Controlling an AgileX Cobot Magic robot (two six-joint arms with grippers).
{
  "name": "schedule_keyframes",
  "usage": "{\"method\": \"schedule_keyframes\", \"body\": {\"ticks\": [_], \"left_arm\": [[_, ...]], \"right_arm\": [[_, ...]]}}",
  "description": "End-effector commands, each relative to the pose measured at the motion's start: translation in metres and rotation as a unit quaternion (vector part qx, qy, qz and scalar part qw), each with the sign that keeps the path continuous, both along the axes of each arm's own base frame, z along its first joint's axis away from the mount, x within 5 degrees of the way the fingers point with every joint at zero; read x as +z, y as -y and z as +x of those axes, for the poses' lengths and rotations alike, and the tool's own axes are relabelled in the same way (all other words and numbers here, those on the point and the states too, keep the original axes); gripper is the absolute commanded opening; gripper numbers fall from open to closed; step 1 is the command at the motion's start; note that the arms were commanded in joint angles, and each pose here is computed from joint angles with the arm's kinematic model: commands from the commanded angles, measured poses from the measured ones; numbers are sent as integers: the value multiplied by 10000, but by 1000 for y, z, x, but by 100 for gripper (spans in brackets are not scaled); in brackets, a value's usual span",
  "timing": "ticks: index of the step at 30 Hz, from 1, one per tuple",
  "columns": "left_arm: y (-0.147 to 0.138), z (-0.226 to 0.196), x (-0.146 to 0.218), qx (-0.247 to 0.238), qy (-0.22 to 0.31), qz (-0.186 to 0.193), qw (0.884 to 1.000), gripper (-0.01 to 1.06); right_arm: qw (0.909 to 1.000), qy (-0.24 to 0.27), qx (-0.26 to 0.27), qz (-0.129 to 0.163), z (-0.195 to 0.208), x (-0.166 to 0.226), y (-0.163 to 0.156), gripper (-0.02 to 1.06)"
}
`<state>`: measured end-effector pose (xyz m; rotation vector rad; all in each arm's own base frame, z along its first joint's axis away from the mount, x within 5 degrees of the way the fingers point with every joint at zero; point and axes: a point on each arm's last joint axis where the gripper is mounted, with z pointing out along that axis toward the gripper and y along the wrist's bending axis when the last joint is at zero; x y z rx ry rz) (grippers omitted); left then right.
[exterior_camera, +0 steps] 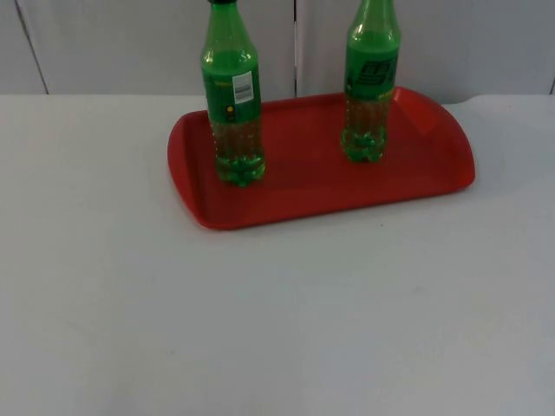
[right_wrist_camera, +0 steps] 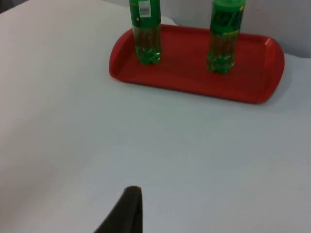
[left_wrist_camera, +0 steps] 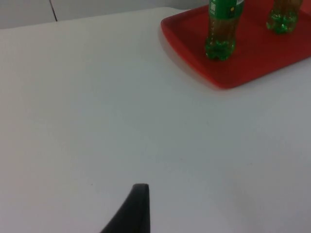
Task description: Place the bottle upright on the tray.
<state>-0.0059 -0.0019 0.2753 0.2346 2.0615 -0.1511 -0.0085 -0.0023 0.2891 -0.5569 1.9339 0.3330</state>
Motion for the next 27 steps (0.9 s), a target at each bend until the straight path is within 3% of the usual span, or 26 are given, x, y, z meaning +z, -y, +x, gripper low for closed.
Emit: {"method": "schedule_keyframes", "body": {"ticks": [1, 27], "left_arm": [[0, 1, 0, 17, 43, -27, 10000, 105], [0, 1, 0, 22, 45, -19, 10000, 105]], "right_arm": [[9999, -66, 1, -143, 0, -5, 0, 105], [9996, -142, -41, -251, 2, -9, 1, 105]]}}
